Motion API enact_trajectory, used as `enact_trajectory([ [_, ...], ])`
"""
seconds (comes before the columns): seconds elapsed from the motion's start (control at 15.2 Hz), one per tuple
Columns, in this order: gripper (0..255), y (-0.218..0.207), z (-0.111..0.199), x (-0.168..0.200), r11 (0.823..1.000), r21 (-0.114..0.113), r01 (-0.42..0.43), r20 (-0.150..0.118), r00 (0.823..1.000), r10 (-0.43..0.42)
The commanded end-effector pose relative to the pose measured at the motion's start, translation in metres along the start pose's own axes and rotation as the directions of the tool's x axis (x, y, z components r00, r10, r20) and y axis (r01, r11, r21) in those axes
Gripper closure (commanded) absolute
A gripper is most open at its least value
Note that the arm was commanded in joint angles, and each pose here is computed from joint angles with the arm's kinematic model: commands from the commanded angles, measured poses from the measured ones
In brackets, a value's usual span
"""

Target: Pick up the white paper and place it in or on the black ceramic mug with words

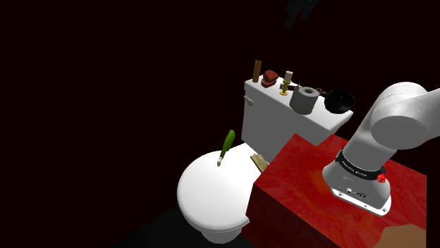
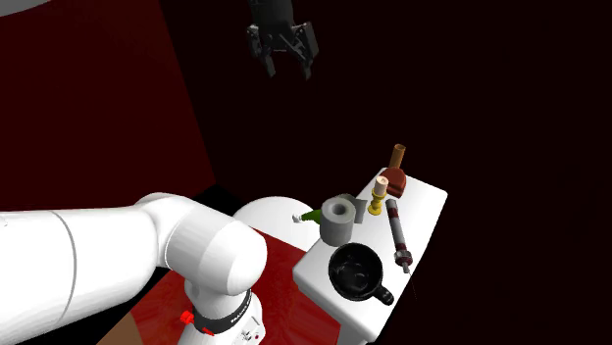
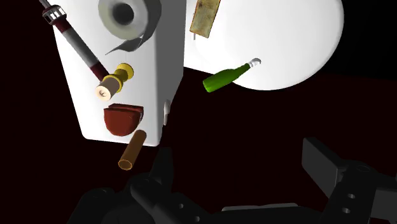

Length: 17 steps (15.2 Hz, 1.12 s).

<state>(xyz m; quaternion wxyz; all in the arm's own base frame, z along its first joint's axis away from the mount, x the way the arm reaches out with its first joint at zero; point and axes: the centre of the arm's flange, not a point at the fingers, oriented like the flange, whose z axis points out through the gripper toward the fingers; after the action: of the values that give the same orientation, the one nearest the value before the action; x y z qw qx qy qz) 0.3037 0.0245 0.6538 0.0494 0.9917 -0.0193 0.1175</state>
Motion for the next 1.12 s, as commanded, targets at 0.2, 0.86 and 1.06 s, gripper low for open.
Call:
enact_trajectory([
  [0.2,0,0.021,0.034,-0.005,1.0,0.012,0.004,0.027,1.0,-0.004],
  [0.86,0,0.087,0.147,-0.026,0.998,0.054,0.014,0.116,0.993,-0.02],
  [1.06,0,0.106,0.181,-0.034,0.998,0.067,0.016,0.142,0.99,-0.025],
])
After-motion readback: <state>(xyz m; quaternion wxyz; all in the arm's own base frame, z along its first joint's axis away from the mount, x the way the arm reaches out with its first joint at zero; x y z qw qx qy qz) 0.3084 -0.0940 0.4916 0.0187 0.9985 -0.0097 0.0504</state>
